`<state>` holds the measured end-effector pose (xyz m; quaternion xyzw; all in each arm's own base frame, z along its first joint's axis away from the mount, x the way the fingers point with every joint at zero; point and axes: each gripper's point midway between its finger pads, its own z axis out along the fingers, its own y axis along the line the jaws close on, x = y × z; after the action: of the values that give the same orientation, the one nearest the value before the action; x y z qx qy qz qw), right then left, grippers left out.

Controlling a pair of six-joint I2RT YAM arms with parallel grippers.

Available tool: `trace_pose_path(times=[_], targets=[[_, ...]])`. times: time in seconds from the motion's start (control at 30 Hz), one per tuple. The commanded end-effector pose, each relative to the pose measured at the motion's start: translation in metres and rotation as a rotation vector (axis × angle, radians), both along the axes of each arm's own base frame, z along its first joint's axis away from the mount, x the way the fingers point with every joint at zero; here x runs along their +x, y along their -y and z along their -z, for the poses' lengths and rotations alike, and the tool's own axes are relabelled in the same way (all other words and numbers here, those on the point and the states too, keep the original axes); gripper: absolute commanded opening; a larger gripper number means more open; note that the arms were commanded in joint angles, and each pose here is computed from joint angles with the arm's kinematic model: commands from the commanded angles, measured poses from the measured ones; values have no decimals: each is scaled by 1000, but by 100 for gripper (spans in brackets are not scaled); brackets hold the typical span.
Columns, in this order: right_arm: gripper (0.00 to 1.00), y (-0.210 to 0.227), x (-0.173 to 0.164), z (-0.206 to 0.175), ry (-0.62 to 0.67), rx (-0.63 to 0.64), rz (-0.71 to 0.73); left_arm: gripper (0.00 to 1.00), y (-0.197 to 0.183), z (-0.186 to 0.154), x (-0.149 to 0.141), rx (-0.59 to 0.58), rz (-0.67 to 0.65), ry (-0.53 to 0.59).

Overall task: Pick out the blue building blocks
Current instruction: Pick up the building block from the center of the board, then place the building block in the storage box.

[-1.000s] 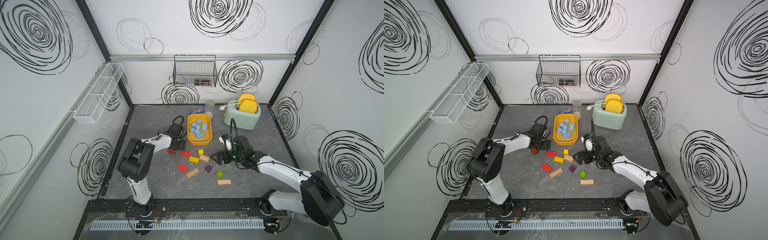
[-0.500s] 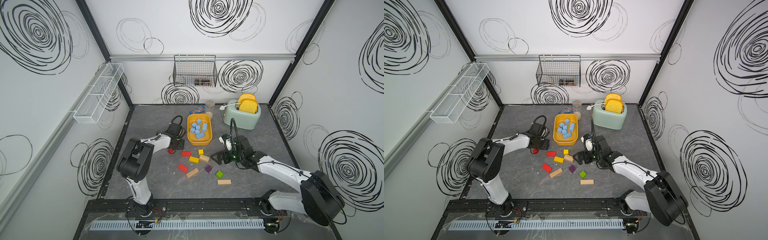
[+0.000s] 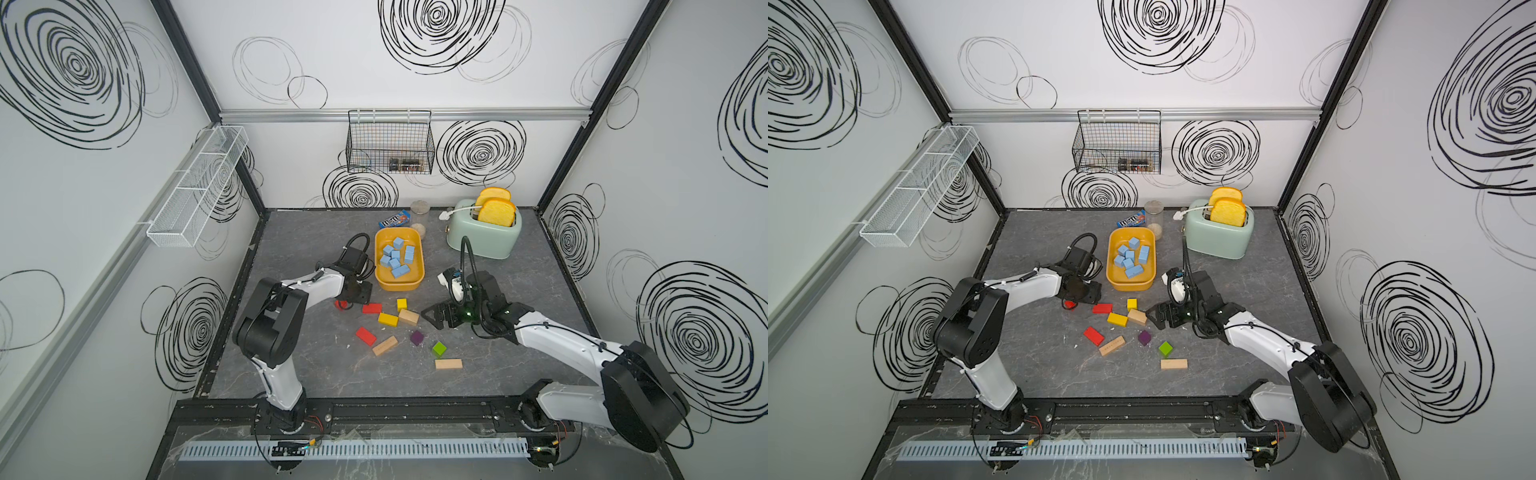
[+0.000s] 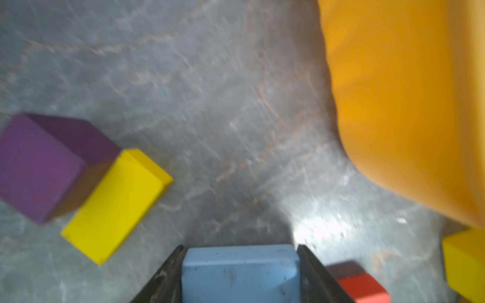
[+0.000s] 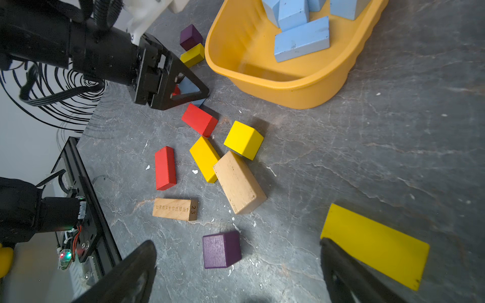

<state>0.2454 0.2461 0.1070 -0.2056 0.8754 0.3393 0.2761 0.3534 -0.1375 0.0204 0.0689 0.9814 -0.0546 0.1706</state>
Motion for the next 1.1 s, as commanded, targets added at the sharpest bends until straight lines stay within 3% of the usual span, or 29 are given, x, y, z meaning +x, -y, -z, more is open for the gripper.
trace_pose_path(times=[0.0, 0.23, 0.5, 0.83, 1.07], targets=[[98, -6, 4, -24, 40, 33, -7, 59, 4, -39, 7, -31, -12, 58], [98, -7, 10, -41, 69, 57, 6, 59, 7, -97, 24, -38, -4, 166], [98, 4, 19, -46, 60, 53, 68, 60, 56, -146, 43, -108, 120, 257], [98, 31, 26, -42, 57, 33, 160, 60, 115, -121, 59, -85, 238, 217], [98, 38, 28, -40, 64, 12, 186, 60, 123, -87, 66, -26, 242, 156]])
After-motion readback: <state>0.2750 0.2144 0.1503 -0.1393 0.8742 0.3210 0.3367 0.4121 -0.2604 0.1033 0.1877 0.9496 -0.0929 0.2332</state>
